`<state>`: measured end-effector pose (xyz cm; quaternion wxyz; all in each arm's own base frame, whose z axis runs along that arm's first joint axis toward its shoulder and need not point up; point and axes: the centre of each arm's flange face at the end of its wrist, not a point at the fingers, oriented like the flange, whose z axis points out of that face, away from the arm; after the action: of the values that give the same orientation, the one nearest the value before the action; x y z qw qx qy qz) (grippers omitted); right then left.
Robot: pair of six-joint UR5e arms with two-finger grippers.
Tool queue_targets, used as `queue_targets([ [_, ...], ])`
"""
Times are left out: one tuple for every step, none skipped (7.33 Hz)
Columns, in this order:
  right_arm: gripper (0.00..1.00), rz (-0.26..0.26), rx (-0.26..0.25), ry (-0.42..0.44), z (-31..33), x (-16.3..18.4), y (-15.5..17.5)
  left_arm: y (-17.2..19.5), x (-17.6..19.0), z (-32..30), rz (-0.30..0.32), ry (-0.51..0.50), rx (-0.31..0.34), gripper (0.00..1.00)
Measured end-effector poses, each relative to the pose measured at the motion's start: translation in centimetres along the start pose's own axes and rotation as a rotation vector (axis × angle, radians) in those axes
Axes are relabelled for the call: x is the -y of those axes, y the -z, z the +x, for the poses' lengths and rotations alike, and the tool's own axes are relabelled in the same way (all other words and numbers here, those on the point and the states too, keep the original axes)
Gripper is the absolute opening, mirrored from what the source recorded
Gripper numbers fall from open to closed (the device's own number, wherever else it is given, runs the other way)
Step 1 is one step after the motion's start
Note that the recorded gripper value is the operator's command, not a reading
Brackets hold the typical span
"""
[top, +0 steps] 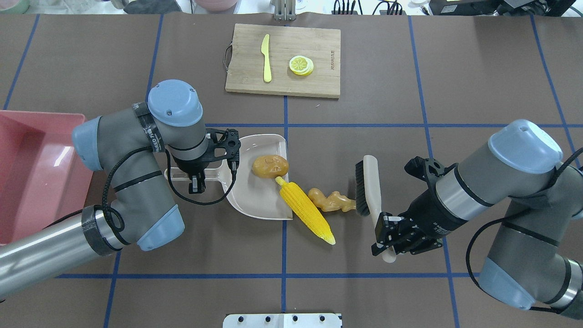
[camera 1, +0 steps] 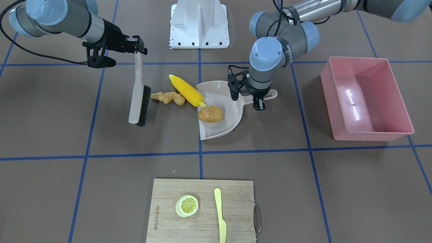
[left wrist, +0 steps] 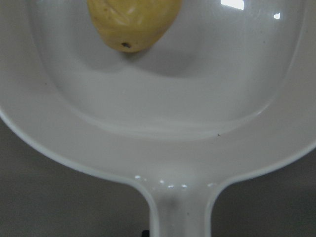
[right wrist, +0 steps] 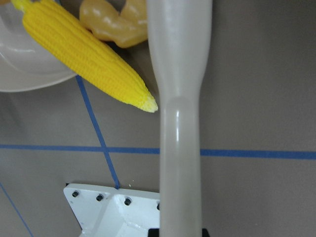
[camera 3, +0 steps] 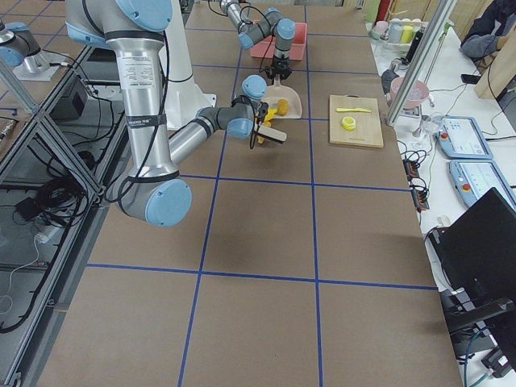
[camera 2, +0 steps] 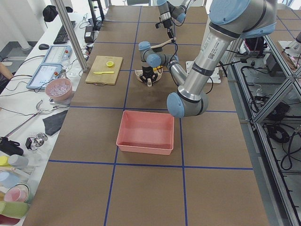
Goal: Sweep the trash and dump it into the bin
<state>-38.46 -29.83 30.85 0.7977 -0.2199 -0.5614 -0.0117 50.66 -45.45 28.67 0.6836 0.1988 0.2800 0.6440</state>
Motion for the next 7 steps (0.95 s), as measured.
queue_targets([
  [0.0, -0.028, -0.013, -0.009, -0.1, -1.3, -1.7, 0.1, 0.1, 0.0, 0.002, -0.003, 0.002, 0.0],
  [0.0, -0.049, -0.026, -0.02, -0.4, -2.7, -3.5, 0.2, 0.1, 0.1, 0.003, -0.006, 0.003, 0.0],
  [0.0, -0.061, -0.033, -0.023, -0.9, -3.8, -4.9, 0.2, 0.2, 0.2, 0.004, -0.008, 0.003, 0.0],
  [0.0, -0.069, -0.032, -0.019, -1.9, -4.4, -5.7, 0.1, 0.2, 0.3, 0.004, -0.009, 0.002, 0.0],
  [0.0, -0.07, -0.032, -0.021, -3.7, -4.6, -6.1, 0.1, 0.2, 0.3, 0.003, -0.009, 0.002, 0.0],
  [0.0, -0.064, -0.037, -0.028, -6.3, -4.5, -6.5, 0.0, 0.2, 0.4, 0.002, -0.01, 0.0, 0.0],
  [0.0, -0.056, -0.045, -0.034, -8.7, -4.3, -6.9, -0.1, 0.2, 0.5, 0.001, -0.011, -0.001, 0.0],
])
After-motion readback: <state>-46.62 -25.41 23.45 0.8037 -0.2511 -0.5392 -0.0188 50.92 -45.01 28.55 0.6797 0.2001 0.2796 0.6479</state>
